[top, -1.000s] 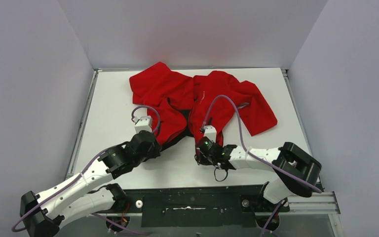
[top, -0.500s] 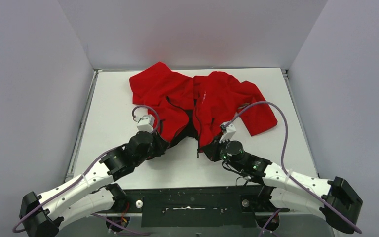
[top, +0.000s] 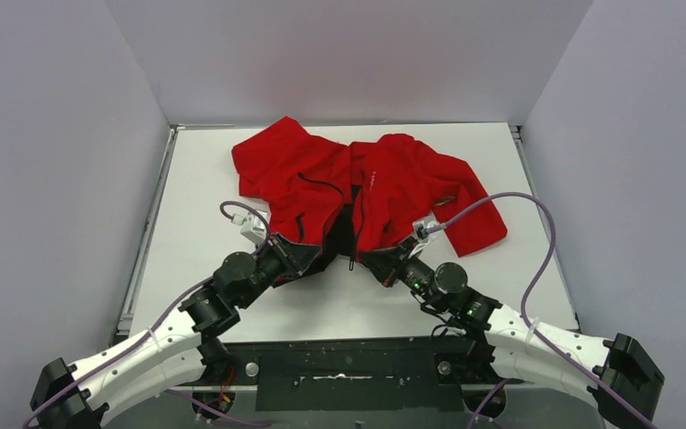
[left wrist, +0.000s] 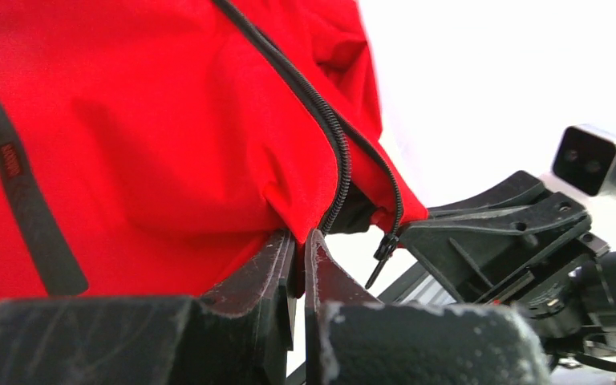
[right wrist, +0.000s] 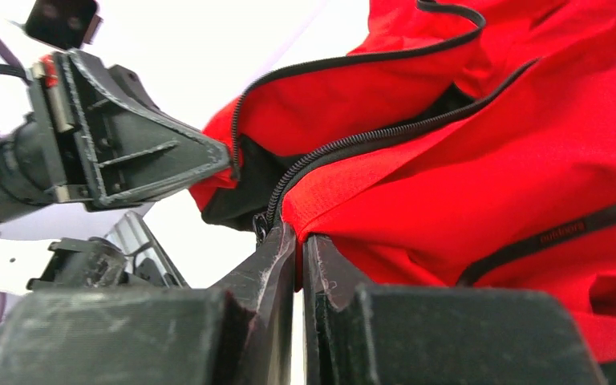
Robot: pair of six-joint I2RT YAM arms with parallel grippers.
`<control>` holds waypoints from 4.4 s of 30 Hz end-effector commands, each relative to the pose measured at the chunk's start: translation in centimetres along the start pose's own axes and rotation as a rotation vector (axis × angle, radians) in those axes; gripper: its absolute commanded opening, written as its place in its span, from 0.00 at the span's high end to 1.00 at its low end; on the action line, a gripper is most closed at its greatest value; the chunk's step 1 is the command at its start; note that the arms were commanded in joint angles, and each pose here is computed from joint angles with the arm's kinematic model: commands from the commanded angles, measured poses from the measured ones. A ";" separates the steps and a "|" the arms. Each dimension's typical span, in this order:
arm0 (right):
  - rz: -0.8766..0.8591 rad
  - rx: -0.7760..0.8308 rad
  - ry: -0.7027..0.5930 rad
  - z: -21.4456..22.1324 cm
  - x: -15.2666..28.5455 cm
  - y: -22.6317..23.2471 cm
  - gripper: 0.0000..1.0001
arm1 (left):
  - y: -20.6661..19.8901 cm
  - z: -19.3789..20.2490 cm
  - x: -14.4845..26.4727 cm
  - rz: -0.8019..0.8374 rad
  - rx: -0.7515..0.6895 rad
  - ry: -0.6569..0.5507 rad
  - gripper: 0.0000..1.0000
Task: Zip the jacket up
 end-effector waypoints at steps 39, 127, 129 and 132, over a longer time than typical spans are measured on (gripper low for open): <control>-0.336 0.292 -0.518 -8.4 -1.4 6.1 1.00 | -8.6 -3.7 1.2 0.551 0.078 -0.194 1.00; -0.265 0.336 -0.531 -8.6 -1.6 5.4 1.00 | -8.8 -3.2 0.7 0.561 0.092 -0.168 1.00; -0.261 0.336 -0.533 -8.7 -1.6 5.4 1.00 | -8.8 -3.2 0.7 0.560 0.092 -0.168 1.00; -0.258 0.336 -0.535 -8.8 -1.6 5.4 1.00 | -8.8 -3.3 0.7 0.561 0.091 -0.170 1.00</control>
Point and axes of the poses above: each gripper's point midway between its finger pads, its own x axis back along the fingers, its own y axis along the line the jaws close on, z = x × y, the point moved 4 cm from there along x, back along the fingers, and after that the axes turned 5 degrees about x, right-handed, at the moved point
